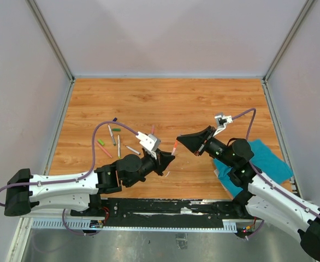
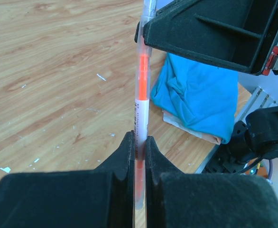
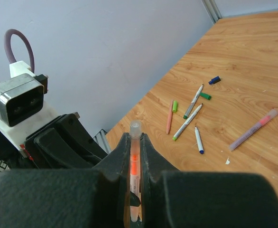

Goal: Insert the pens into the pen caps
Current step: Pick up the pen cap from the center of the board.

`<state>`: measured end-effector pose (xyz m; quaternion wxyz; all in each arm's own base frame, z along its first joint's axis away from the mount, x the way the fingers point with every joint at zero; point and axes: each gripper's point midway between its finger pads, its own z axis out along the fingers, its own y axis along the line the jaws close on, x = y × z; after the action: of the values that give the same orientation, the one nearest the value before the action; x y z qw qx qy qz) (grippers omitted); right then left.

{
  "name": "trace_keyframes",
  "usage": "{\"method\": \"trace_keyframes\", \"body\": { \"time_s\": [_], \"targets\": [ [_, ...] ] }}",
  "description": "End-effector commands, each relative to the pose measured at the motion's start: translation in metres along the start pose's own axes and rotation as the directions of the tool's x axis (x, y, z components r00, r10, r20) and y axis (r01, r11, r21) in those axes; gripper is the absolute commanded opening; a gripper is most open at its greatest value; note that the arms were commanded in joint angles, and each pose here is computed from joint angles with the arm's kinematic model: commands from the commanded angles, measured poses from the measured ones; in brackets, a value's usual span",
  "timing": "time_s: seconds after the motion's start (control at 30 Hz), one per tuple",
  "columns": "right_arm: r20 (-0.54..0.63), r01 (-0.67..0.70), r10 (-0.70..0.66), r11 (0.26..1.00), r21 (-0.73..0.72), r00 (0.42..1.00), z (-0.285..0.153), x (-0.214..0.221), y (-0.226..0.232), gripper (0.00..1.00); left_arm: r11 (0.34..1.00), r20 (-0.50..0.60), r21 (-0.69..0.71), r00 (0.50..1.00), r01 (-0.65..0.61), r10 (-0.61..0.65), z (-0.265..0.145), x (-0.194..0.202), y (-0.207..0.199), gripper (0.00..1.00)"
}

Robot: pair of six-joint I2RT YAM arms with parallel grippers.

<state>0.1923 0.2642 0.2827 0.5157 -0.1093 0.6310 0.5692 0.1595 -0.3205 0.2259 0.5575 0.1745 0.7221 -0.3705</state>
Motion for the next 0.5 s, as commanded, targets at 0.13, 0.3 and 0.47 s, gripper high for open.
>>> {"method": "trace_keyframes", "body": {
  "time_s": [0.13, 0.3, 0.47],
  "targets": [
    [-0.193, 0.038, -0.034, 0.999, 0.017, 0.981, -0.014, 0.057, -0.01, 0.01, 0.999, 0.091, 0.005, 0.995, 0.032, -0.032, -0.001, -0.03, -0.006, 0.0],
    [-0.215, 0.057, -0.053, 0.998, 0.008, 0.975, -0.017, 0.062, -0.008, 0.06, 0.999, 0.09, 0.005, 0.995, 0.034, -0.035, -0.002, -0.03, -0.006, 0.0],
    [-0.195, 0.084, -0.083, 0.996, -0.004, 0.977, -0.017, 0.051, -0.001, 0.21, 0.999, 0.092, -0.004, 0.995, 0.042, -0.041, -0.003, -0.029, -0.003, 0.01]
  ]
}}
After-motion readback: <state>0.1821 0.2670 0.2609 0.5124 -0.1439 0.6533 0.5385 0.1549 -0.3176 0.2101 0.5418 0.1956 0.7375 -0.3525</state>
